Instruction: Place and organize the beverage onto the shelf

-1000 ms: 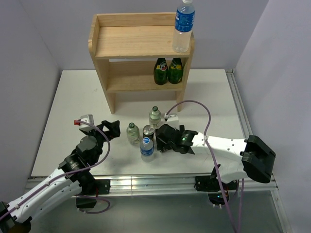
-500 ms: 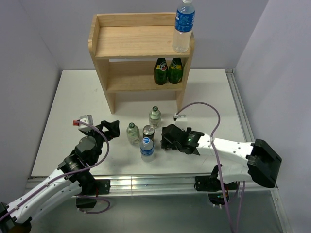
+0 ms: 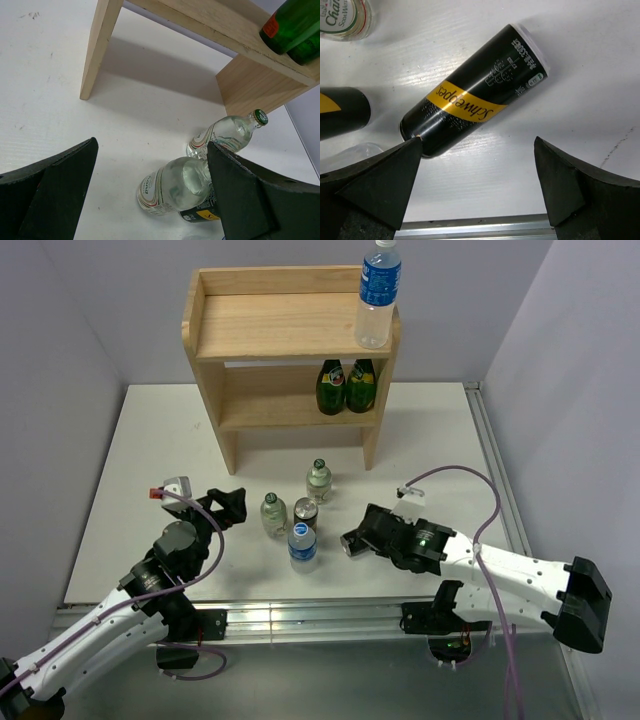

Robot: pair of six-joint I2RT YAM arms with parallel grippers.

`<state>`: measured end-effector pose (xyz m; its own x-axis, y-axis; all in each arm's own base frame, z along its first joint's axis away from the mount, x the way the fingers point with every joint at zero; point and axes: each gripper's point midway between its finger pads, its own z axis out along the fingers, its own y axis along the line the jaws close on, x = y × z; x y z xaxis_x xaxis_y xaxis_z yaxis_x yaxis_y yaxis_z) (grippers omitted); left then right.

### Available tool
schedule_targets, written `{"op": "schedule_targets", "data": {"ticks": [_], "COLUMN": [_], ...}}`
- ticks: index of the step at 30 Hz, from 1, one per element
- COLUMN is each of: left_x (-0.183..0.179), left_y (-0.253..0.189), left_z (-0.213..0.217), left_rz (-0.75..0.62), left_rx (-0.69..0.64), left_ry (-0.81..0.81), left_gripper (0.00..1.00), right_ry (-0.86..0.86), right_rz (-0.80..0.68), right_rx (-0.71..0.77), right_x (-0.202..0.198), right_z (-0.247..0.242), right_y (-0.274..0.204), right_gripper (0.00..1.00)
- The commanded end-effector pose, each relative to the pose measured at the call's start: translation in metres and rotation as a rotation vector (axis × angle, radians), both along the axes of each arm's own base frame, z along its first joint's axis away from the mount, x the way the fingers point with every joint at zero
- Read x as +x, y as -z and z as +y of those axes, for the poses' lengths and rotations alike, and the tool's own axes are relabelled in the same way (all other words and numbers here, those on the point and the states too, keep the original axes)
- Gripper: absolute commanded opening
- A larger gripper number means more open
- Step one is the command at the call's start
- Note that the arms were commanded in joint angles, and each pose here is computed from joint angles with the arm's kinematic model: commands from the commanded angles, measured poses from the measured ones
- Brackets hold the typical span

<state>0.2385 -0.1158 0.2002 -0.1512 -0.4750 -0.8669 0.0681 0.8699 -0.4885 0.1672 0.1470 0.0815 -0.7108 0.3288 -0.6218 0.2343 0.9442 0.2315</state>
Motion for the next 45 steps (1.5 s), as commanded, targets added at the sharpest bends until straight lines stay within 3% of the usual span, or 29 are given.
{"op": "schedule_targets", "data": {"ticks": [1, 8, 25, 33, 39, 42, 45], "left_x": [0.0, 0.0, -0.005, -0.007, -0.006, -0.006, -0.006], "left_y": [-0.004, 0.002, 0.001, 0.001, 0.001, 0.001, 0.002], "left_z": [-0.004, -0.008, -0.01, -0.009, -0.01, -0.01, -0.009], "left_rz": [-0.015, -0.002, -0.01, -0.01, -0.008, -0.007, -0.006], "left_rx": [-0.005, 0.001, -0.021, -0.027, -0.028, -0.025, -0.024], "left_ry": [0.015, 0.038, 0.064, 0.067, 0.068, 0.067, 0.065], "left_gripper": [0.97, 0.97, 0.97, 0.97, 0.97, 0.97, 0.97], "right_ry": [0.064, 0.08, 0.172, 0.162, 0.187, 0.195, 0.193], "right_rz": [-0.057, -0.01, 0.093, 0.095, 0.054, 0.047, 0.045], "right_rx": [0.002, 0.004, -0.031, -0.051, -0.089, -0.084, -0.068], "right_x": [0.015, 0.028, 0.05, 0.069, 0.08, 0.084, 0.088], "right_z": [0.005, 0.028, 0.021, 0.039, 0.023, 0.016, 0.013], "right_y": [-0.015, 0.002, 0.055, 0.061, 0.049, 0.047, 0.049], "right_gripper": [1.0, 1.0, 1.0, 1.0, 1.0, 0.93, 0.67]}}
